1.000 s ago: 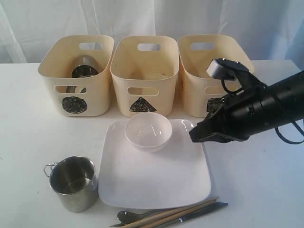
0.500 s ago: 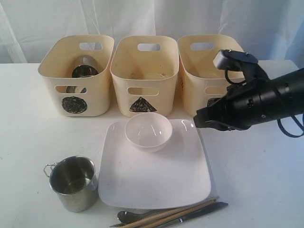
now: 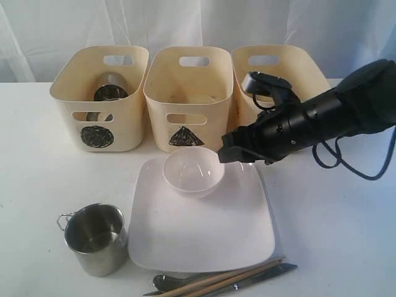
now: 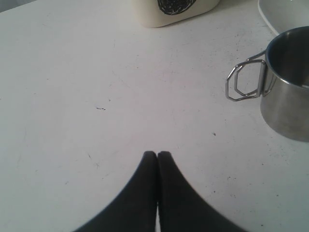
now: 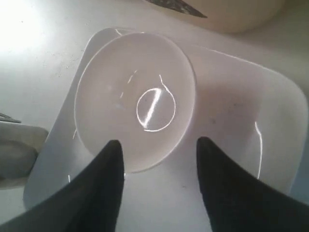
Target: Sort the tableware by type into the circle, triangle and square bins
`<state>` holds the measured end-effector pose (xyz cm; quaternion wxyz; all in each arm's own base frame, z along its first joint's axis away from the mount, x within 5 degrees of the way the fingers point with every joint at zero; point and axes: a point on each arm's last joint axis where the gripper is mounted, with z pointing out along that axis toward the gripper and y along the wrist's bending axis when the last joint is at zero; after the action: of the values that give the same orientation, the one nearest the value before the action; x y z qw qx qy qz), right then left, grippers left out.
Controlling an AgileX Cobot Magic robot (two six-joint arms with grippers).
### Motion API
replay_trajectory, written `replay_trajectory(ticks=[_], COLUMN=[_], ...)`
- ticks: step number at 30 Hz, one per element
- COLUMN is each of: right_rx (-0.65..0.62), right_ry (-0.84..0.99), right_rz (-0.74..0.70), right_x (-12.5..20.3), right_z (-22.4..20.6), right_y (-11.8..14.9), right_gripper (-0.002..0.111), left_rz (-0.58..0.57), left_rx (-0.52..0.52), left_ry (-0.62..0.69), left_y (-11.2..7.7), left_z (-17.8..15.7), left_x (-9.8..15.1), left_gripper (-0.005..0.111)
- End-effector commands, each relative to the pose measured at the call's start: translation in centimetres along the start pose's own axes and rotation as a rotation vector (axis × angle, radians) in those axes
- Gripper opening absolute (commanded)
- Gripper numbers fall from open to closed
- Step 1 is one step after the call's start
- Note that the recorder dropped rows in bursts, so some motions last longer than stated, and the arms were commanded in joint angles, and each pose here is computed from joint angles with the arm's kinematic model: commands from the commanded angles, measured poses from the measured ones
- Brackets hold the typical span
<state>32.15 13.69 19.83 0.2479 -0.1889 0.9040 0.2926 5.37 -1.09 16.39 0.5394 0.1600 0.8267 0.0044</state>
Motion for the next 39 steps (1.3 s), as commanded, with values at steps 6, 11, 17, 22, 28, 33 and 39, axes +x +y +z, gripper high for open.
replay_trajectory(ticks=[6, 11, 17, 22, 28, 33, 39], right_rx=[0.033, 0.032, 0.042, 0.034, 0.083, 0.153, 0.155], right_ry=[-0.048, -0.036, -0.023, -0.004, -0.053, -0.136, -0.186], right_rz=[-0.02, -0.032, -0.056, -0.106, -0.193, -0.227, -0.252], right_x=[-1.3, -1.2, -1.1, -0.6, 1.5, 3.4, 4.8], right_z=[0.1, 0.1, 0.0, -0.7, -3.8, -6.7, -8.9], right_y=[-0.2, -0.2, -0.3, 0.3, 1.5, 2.6, 3.9], right_gripper=[0.03, 0.025, 0.0, 0.0, 0.0, 0.0, 0.0], left_rz=[-0.001, -0.001, -0.001, -0.001, -0.001, 0.012, 0.061], left_rx=[0.006, 0.006, 0.006, 0.006, 0.006, -0.003, -0.07], left_ry=[-0.002, -0.002, -0.002, -0.002, -0.002, -0.017, -0.181], left_y=[-0.1, -0.1, -0.1, -0.1, -0.1, 0.0, 0.6], left_z=[0.0, 0.0, 0.0, 0.0, 0.0, 0.0, -0.1], left_x=[0.1, 0.1, 0.1, 0.1, 0.1, 0.0, -1.5], left_gripper=[0.0, 0.0, 0.0, 0.0, 0.0, 0.0, 0.0])
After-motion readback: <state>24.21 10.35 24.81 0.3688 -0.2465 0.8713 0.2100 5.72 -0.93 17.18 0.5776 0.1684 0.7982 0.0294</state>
